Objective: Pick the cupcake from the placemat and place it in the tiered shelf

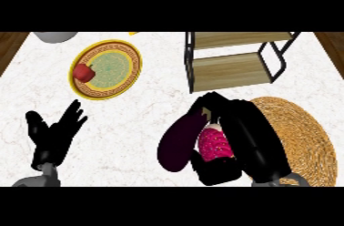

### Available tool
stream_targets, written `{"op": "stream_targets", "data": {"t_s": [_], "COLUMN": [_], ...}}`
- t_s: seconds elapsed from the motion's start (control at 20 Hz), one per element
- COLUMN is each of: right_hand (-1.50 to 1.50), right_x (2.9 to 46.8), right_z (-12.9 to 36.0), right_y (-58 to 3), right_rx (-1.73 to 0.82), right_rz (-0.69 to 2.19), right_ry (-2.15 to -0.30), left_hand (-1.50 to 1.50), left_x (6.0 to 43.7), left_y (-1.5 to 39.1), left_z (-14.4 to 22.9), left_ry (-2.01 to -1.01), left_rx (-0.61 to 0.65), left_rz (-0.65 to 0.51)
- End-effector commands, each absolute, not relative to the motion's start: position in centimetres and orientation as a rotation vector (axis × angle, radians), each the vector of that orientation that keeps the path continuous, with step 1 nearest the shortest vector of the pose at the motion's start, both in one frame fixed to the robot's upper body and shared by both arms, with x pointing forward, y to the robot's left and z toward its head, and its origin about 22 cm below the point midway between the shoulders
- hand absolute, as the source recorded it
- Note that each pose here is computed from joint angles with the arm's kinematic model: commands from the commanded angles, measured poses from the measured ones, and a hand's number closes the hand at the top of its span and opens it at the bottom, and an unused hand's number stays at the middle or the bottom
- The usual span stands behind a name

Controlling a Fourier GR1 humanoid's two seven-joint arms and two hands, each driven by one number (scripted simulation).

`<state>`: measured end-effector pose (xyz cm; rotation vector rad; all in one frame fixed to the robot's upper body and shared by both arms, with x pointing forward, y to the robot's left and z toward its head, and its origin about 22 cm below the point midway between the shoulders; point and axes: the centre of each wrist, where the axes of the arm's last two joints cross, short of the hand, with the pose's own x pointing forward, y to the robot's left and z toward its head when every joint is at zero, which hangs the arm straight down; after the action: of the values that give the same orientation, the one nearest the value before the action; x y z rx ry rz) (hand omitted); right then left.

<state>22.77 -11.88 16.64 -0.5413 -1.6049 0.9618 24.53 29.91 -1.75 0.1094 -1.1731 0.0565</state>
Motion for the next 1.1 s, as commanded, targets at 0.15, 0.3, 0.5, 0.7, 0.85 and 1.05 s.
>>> {"op": "stream_targets", "data": {"t_s": [0.15, 0.3, 0.5, 0.7, 0.85, 1.05], "right_hand": [1.5, 1.5, 1.5, 1.5, 1.5, 1.5], "right_x": [19.5, 21.7, 23.3, 26.0, 28.4, 29.5], "right_z": [25.2, 28.8, 32.1, 35.7, 37.8, 40.9], "right_y": [-14.8, -13.8, -16.1, -18.1, -17.7, -18.3], "right_rx": [-0.723, -0.734, -0.758, -0.758, -0.756, -0.807], "right_rz": [0.779, 0.715, 0.664, 0.581, 0.57, 0.547], "right_ry": [-1.687, -1.702, -1.69, -1.685, -1.698, -1.692], "left_hand": [0.0, 0.0, 0.0, 0.0, 0.0, 0.0], "left_x": [23.4, 25.2, 24.0, 24.4, 24.9, 24.8], "left_y": [29.5, 29.3, 29.3, 29.6, 28.7, 29.9], "left_z": [-3.4, -2.7, -2.0, -2.6, -3.3, -2.1], "left_ry": [-1.091, -1.097, -1.113, -1.099, -1.129, -1.108], "left_rx": [0.095, 0.103, 0.087, 0.093, 0.09, 0.086], "left_rz": [0.051, 0.036, 0.048, 0.063, 0.038, 0.033]}}
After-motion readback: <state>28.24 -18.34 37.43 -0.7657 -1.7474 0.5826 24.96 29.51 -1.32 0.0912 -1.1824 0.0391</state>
